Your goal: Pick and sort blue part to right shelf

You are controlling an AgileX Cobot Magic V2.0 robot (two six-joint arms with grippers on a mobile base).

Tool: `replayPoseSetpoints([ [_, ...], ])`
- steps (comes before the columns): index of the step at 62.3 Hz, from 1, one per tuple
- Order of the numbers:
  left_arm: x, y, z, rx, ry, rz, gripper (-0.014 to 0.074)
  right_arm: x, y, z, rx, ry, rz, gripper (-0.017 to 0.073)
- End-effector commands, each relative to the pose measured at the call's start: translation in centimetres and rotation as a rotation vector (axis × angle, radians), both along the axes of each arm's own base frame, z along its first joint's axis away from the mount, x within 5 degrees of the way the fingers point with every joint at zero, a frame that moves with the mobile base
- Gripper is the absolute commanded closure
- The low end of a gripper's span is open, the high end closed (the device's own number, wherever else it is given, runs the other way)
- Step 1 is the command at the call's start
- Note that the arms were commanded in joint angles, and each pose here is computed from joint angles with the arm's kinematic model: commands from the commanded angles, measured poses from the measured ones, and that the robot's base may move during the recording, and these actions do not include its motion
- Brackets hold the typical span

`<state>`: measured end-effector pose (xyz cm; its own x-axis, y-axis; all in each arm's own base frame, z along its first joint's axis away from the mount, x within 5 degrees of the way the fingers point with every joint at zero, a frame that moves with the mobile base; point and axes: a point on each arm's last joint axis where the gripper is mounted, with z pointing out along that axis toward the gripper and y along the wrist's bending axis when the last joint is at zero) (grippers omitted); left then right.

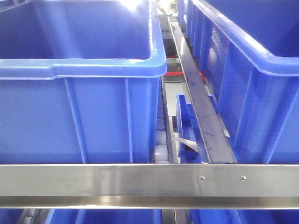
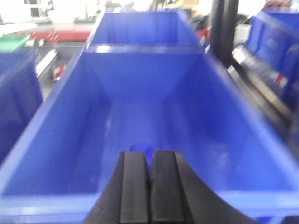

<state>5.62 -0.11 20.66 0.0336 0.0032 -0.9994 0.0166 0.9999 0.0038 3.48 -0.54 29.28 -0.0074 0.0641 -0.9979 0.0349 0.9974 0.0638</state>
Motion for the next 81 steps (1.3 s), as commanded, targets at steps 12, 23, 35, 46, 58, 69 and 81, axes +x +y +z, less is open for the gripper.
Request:
replayPoseSetpoints([
  [12,-0.1,0.0,0.1,-0.014,-0.089,0.001,0.0461,2.2,0.7,-4.8,-0.02,-0.14,0.069,0.0523],
  [23,-0.1,0.0,0.1,-0.014,-0.087,0.001,0.0461,1.7,0.7,-7.0,-0.024,-0.188,0.07,0.0523],
  [35,-0.1,0.0,0.1,-0.014,-0.087,0.001,0.0461,1.8,0.8,-7.6,-0.024,-0.182,0.07,0.0523],
  [46,-0.1,0.0,0.1,-0.014,-0.087,0.001,0.0461,1.8,0.8,-7.5,-0.024,-0.19,0.07,0.0523],
  [58,-0.1,0.0,0.1,-0.014,-0.087,0.001,0.0461,1.8,0.8,-7.5,-0.024,-0.188,0.07,0.0523],
  [69,-0.1,0.0,0.1,-0.014,-0.087,0.001,0.0461,1.8,0.8,-7.5,-0.024,-0.188,0.07,0.0523],
  [81,-0.1,0.0,0.1,-0.014,-0.087,0.001,0.0461,1.8,0.8,-7.5,-0.024,-0.188,0.07,0.0523],
])
